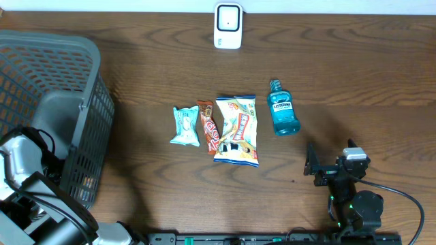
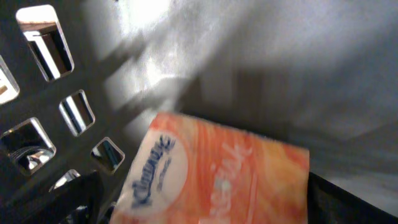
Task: Scan the item barcode
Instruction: 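Lower the left gripper into the basket and grasp the orange Kleenex pack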
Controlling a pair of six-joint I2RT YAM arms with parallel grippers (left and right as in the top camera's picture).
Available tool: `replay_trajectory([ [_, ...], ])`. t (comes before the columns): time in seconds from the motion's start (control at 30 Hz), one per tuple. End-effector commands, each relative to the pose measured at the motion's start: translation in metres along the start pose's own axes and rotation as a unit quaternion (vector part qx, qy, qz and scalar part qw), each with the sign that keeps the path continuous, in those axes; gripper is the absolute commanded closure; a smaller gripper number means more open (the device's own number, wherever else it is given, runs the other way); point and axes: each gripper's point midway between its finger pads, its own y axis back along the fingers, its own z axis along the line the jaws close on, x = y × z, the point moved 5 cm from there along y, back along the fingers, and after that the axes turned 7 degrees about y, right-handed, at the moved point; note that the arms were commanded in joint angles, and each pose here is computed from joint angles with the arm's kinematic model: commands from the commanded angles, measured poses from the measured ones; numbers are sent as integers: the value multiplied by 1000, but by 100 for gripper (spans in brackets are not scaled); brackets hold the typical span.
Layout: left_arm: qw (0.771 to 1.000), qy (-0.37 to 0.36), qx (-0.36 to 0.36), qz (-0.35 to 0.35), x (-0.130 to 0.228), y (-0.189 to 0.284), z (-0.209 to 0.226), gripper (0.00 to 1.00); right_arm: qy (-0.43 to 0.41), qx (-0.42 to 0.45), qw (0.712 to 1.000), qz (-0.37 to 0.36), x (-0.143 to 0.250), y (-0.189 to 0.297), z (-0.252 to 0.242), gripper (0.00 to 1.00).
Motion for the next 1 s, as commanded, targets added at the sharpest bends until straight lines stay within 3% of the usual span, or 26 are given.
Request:
replay_trajectory([
  [0.0,1000,-1,-5,13,3,-7,2,9,7,-3,1000,-1,0,0,2,1],
  [0.03,1000,-1,-5,13,3,-7,2,18,8,-3,1000,-1,0,0,2,1],
  [0.07,1000,-1,-4,12,2,-7,2,34,7,-3,1000,-1,0,0,2,1],
  [0.3,1000,-1,10,0,-2,-6,-4,75,7,-3,1000,-1,0,0,2,1],
  [0.57,998,2,54,-35,-18,25,-21,86,7,-3,1000,-1,0,0,2,1],
  [0.97,984,7,142,-104,-28,95,-28,86,7,-3,1000,-1,0,0,2,1],
])
